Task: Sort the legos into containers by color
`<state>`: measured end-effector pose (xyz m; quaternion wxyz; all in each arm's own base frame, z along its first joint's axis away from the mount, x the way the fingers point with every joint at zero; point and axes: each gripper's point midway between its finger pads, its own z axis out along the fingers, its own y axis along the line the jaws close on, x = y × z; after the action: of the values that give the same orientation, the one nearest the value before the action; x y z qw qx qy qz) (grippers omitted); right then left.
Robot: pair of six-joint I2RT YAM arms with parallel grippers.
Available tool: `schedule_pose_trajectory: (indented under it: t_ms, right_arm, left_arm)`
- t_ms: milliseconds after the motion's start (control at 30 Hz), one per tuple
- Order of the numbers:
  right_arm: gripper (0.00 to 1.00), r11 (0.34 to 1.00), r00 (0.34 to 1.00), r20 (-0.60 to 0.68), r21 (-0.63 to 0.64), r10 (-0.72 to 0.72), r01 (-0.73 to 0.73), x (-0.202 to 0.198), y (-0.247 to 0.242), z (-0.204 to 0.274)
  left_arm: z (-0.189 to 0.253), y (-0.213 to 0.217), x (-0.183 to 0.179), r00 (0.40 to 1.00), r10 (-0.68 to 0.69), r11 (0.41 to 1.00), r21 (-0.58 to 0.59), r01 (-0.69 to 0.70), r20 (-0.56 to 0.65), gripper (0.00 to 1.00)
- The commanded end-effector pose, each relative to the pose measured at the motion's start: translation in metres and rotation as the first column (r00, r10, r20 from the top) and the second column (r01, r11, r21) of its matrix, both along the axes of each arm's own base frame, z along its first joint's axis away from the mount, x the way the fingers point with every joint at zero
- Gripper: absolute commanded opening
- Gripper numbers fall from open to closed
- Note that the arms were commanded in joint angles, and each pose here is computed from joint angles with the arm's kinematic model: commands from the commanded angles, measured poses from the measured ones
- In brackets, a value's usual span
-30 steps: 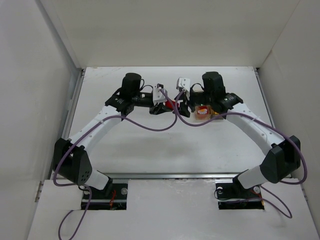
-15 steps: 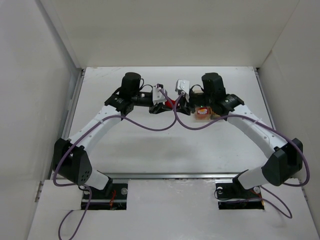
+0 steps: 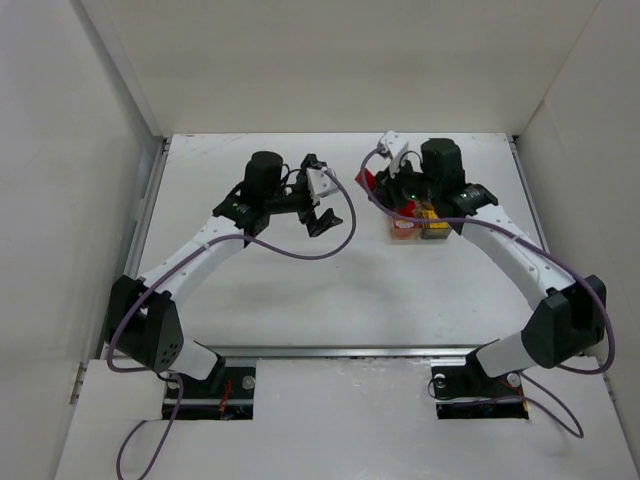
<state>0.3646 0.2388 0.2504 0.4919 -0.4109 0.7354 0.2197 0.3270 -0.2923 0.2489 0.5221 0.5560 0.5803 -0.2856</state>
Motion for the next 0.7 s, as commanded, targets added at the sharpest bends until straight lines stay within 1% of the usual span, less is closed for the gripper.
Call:
schedule_pose_trajectory:
  t_ms: [0,33,67,100,133,167,200,233,367,433,467,500,533,600,633,667]
  right_arm:
    - [0.06,0.917,0.918,-0.117,0.084,-0.38,0.39,0.04,-0.046,-0.005]
    - [0.06,0.854,0.852,-0.135,0.058,-0.506,0.516,0.051,-0.069,-0.017]
    - [0.08,0.816,0.812,-0.161,0.06,-0.561,0.575,0.054,-0.079,-0.019]
    - [0.08,0.765,0.757,-0.22,0.067,-0.615,0.641,0.059,-0.085,-0.029]
    - [0.08,0.736,0.72,-0.25,0.04,-0.647,0.675,0.058,-0.09,-0.039]
    - [0.09,0.687,0.67,-0.255,0.029,-0.697,0.726,0.063,-0.102,-0.045]
    - [0.11,0.657,0.633,-0.278,0.007,-0.723,0.754,0.063,-0.11,-0.055]
    - [0.11,0.641,0.61,-0.312,0.004,-0.729,0.768,0.064,-0.108,-0.064]
    - [0.18,0.589,0.543,-0.343,-0.042,-0.767,0.807,0.068,-0.116,-0.088]
    - [0.24,0.576,0.524,-0.347,-0.06,-0.778,0.816,0.07,-0.118,-0.097]
    - [0.26,0.575,0.513,-0.356,-0.09,-0.781,0.813,0.068,-0.119,-0.11]
    - [0.3,0.575,0.509,-0.359,-0.101,-0.782,0.812,0.069,-0.118,-0.115]
    - [0.39,0.57,0.5,-0.367,-0.108,-0.784,0.815,0.069,-0.118,-0.12]
    - [0.5,0.564,0.487,-0.379,-0.121,-0.787,0.817,0.069,-0.117,-0.127]
    - [0.54,0.557,0.478,-0.377,-0.134,-0.794,0.82,0.07,-0.119,-0.133]
    - [0.59,0.552,0.475,-0.382,-0.12,-0.793,0.825,0.072,-0.118,-0.128]
  left_arm:
    - [0.021,0.023,0.035,0.957,0.284,0.958,-0.057,-0.281,0.052,1.0]
    - [0.021,0.027,0.039,0.945,0.322,0.946,-0.054,-0.32,0.048,1.0]
    - [0.018,0.032,0.043,0.933,0.356,0.934,-0.051,-0.354,0.046,1.0]
    - [0.017,0.035,0.046,0.923,0.384,0.923,-0.051,-0.382,0.04,1.0]
    - [0.017,0.04,0.051,0.907,0.419,0.908,-0.044,-0.417,0.047,1.0]
    - [0.01,0.042,0.05,0.904,0.427,0.904,-0.028,-0.426,0.039,1.0]
    - [0.008,0.043,0.049,0.904,0.426,0.905,-0.018,-0.426,0.031,1.0]
    - [0.007,0.042,0.049,0.903,0.429,0.903,-0.021,-0.428,0.023,1.0]
    - [0.004,0.041,0.043,0.913,0.408,0.913,-0.019,-0.407,0.013,1.0]
    - [0.003,0.041,0.043,0.913,0.407,0.913,-0.019,-0.407,0.013,1.0]
    - [0.006,0.041,0.043,0.913,0.408,0.913,-0.026,-0.407,0.018,1.0]
    - [0.005,0.041,0.043,0.912,0.41,0.912,-0.029,-0.409,0.01,1.0]
    - [0.005,0.041,0.043,0.912,0.41,0.912,-0.029,-0.409,0.01,1.0]
    - [0.005,0.041,0.043,0.912,0.41,0.912,-0.029,-0.409,0.01,1.0]
    - [0.005,0.041,0.043,0.912,0.41,0.912,-0.029,-0.409,0.01,1.0]
    - [0.005,0.041,0.043,0.912,0.41,0.912,-0.029,-0.409,0.01,1.0]
